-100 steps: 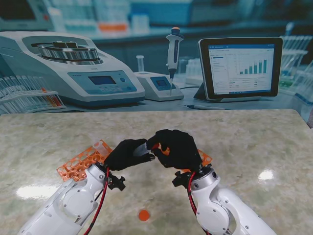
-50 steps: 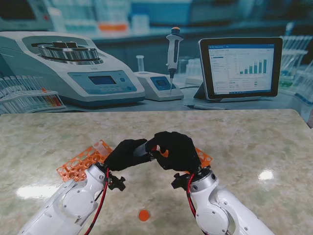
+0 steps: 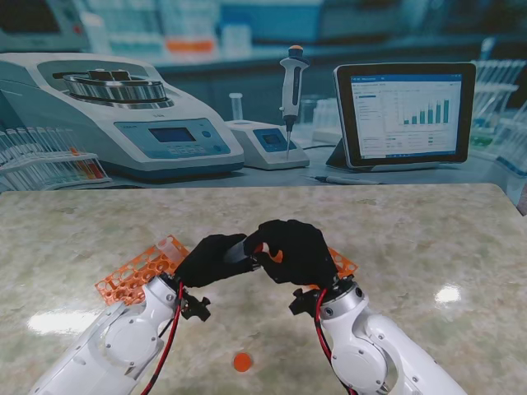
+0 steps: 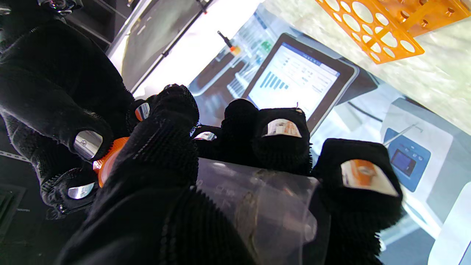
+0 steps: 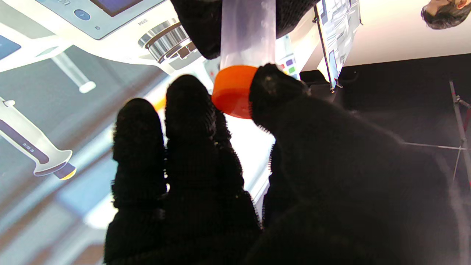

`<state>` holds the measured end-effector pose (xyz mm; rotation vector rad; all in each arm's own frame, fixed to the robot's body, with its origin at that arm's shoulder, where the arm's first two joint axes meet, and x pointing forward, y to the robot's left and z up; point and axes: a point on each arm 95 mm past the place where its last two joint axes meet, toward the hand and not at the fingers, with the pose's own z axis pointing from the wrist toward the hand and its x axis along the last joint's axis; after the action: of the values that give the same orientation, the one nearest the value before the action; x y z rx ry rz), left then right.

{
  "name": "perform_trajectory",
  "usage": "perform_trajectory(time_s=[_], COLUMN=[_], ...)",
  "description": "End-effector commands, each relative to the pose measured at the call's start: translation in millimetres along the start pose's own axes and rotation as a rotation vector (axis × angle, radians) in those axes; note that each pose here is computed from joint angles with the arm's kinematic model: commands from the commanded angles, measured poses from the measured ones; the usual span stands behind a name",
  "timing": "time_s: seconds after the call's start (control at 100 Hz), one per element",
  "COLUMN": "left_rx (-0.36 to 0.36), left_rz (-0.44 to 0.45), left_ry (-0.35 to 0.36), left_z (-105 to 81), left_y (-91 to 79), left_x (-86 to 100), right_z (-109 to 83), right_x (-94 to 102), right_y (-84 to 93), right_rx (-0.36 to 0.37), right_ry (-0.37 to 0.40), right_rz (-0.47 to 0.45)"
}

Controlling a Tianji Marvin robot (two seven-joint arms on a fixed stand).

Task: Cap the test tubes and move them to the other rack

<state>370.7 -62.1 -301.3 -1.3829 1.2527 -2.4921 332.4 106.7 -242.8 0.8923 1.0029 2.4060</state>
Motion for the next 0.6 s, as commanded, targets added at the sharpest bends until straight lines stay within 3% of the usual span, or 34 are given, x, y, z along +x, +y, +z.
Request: perform_trajectory(time_s=[0.0, 0.59], left_rx=[-0.003, -0.018], left_rz=[-0.003, -0.004], left_ry=[0.013, 0.006], left_z=[2.1, 2.6], left_y=[0.1, 0.3], left_x=[5.1, 4.6], right_z=[2.1, 10.8], right_x=[0.6, 0.7], right_y=[2.2, 19.6], right_rx=[0.006, 0.078], right_ry=[0.004, 0.045], right_rz=[-0.002, -0.029])
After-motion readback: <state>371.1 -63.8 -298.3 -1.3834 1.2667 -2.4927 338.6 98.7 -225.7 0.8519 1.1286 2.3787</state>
